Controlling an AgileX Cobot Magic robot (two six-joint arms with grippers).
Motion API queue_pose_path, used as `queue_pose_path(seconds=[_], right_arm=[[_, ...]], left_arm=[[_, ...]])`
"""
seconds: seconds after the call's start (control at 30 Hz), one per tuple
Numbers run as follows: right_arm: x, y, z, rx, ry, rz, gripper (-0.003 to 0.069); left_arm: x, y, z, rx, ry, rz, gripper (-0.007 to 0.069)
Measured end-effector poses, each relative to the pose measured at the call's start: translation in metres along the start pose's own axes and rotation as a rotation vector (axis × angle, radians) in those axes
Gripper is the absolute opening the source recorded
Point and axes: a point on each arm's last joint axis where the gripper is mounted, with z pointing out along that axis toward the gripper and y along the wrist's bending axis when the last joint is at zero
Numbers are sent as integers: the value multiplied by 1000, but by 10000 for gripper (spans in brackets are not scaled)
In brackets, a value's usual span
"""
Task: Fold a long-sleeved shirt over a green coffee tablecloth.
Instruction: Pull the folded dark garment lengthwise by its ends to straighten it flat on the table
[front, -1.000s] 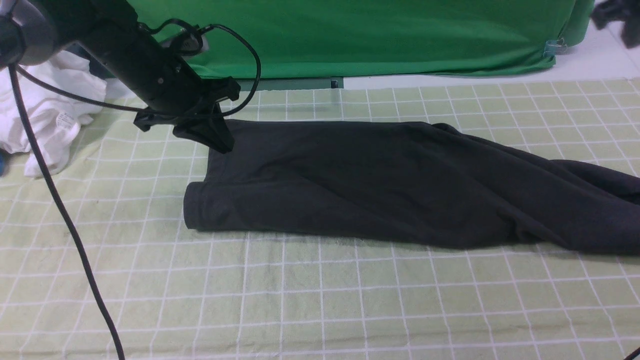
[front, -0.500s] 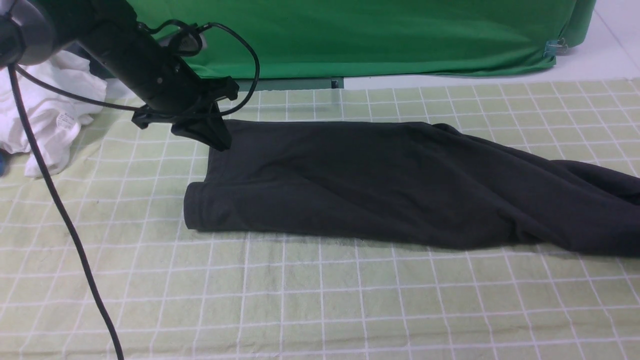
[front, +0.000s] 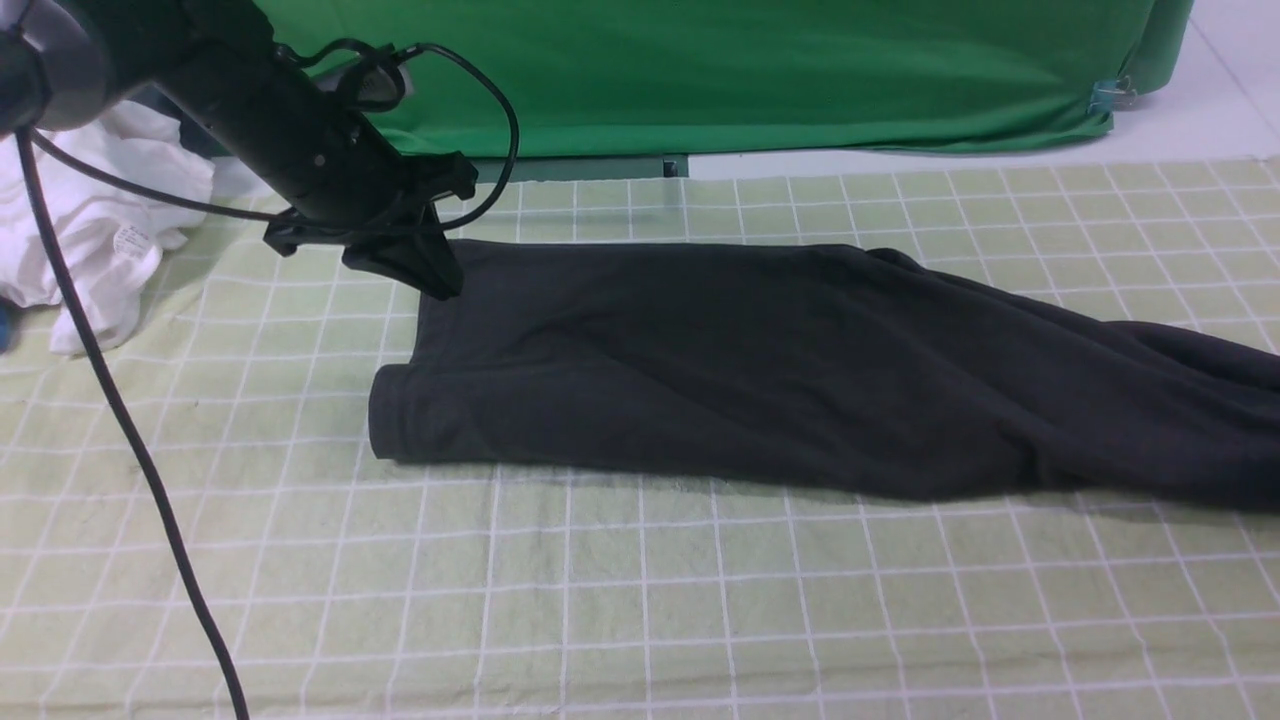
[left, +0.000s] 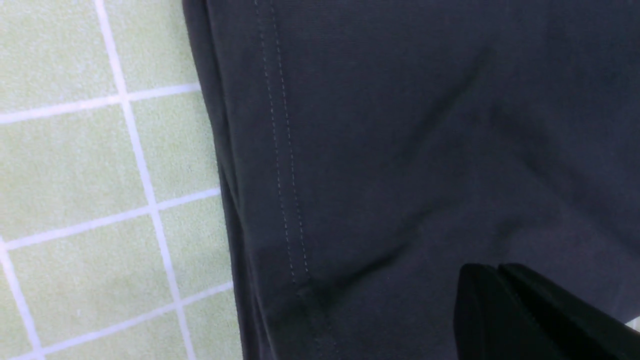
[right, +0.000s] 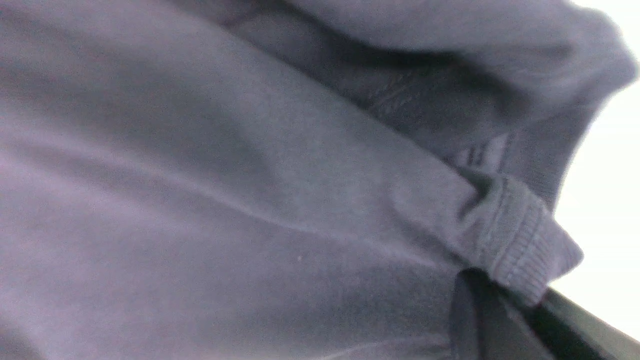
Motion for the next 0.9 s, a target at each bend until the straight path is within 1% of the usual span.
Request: queue_pose_path(seconds=[0.1, 0.2, 0.3, 0.4, 0.43, 0.47, 0.5, 0.57, 0.6, 0.7, 0.77, 0.83, 0.9], right_arm=[[-5, -1, -23, 14, -63, -12, 27], [-12, -3, -29, 33, -121, -21, 29], [-19, -6, -23, 64, -161, -38, 36], [-28, -10, -3, 90, -157, -58, 66], [-30, -11, 6, 92, -150, -63, 93], [-31, -12, 9, 93, -148, -64, 105], [-33, -12, 17, 94, -137, -66, 141], [-35, -14, 31, 95, -110, -52, 241], [-35, -14, 35, 93, -98, -42, 309], [-34, -14, 32, 91, -63, -21, 455], [-34, -14, 26, 83, -44, 12, 516], [-34, -13, 25, 69, -29, 39, 543], [-34, -12, 32, 54, -7, 54, 554]], left_arm=[[0, -1, 0, 16, -4, -7, 13], [-2, -3, 0, 31, -21, -17, 13], [-3, -3, 0, 30, -29, -20, 13], [-2, -1, 0, 13, -26, -13, 13], [-2, 0, 0, 6, -25, -10, 13], [-2, 0, 0, 3, -24, -9, 13], [-2, 0, 0, -1, -22, -15, 13], [-2, 0, 0, -5, -21, -28, 13], [-2, 0, 0, -4, -18, -31, 14], [-2, 0, 0, -4, -18, -34, 14], [-2, 0, 0, -4, -17, -35, 15], [-2, 0, 0, -4, -18, -35, 16], [-2, 0, 0, -4, -19, -35, 16]])
